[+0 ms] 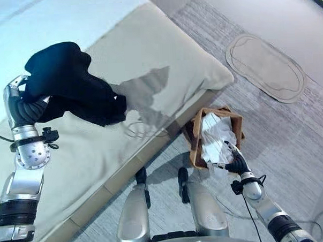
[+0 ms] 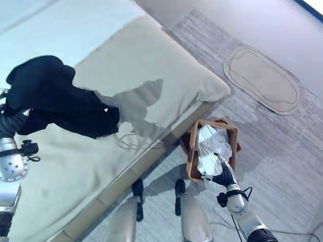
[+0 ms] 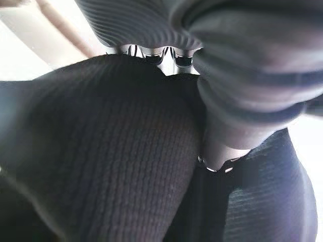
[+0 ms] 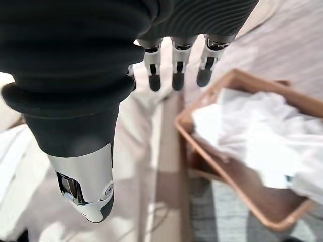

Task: Pick up clothes into the bucket

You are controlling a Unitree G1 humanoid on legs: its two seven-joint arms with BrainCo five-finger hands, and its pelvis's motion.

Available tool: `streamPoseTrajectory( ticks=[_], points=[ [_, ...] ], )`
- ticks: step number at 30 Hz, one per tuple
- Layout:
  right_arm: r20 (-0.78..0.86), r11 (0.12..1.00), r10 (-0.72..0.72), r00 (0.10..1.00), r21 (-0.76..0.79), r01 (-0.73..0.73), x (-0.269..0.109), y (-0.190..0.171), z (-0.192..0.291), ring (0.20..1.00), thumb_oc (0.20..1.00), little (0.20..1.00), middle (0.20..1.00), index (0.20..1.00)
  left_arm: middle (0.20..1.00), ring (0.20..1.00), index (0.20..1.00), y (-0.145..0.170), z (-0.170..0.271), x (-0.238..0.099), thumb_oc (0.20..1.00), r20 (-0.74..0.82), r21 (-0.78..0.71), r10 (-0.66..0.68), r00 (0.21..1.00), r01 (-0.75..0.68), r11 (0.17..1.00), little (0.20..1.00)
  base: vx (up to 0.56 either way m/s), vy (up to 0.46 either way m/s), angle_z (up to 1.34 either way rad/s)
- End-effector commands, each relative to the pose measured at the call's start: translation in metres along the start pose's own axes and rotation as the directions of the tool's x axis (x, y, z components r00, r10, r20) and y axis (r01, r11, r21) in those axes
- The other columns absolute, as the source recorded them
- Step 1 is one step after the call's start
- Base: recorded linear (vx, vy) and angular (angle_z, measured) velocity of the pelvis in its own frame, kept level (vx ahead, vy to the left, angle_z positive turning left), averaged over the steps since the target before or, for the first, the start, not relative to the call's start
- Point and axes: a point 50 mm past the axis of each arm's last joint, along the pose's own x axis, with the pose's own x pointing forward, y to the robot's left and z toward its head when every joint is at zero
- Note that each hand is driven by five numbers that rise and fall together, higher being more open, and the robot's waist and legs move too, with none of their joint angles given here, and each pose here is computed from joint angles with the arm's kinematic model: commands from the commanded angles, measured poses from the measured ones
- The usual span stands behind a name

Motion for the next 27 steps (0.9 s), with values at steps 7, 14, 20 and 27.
streamPoseTrajectory(
  ticks=[7, 14, 20, 27],
  points=[
    [0.211, 1.000, -0.021, 0.977, 0.001, 0.021, 0.003, -0.030, 0.042, 1.000, 1.000, 1.000, 1.000, 1.000, 0.200, 0.200, 0.200, 0.008, 0.031, 0.001, 0.200, 0.168, -0.137, -0.068, 0.983, 0.092, 0.986, 0.200, 0.11, -0.034, 0.10],
    [0.546, 0.983, -0.049, 0.836, 0.177, -0.058, -0.001, -0.051, 0.126, 1.000, 1.000, 1.000, 1.000, 1.000, 0.200, 0.200, 0.200, 0.000, 0.052, 0.004, 0.200, 0.257, -0.217, -0.162, 0.953, 0.220, 0.951, 0.200, 0.06, -0.019, 0.04],
    [0.745, 0.937, 0.055, 0.664, 0.190, -0.291, -0.010, -0.050, 0.188, 1.000, 1.000, 1.000, 1.000, 1.000, 0.200, 0.200, 0.200, -0.013, 0.071, 0.007, 0.200, 0.346, -0.251, -0.261, 0.901, 0.357, 0.900, 0.200, 0.04, -0.023, 0.01],
    [0.824, 0.813, 0.154, 0.545, 0.208, -0.544, -0.016, -0.029, 0.220, 1.000, 1.000, 1.000, 1.000, 1.000, 0.200, 0.200, 0.200, -0.034, 0.100, 0.006, 0.200, 0.469, -0.296, -0.334, 0.817, 0.502, 0.813, 0.200, 0.00, -0.003, 0.00]
  ],
)
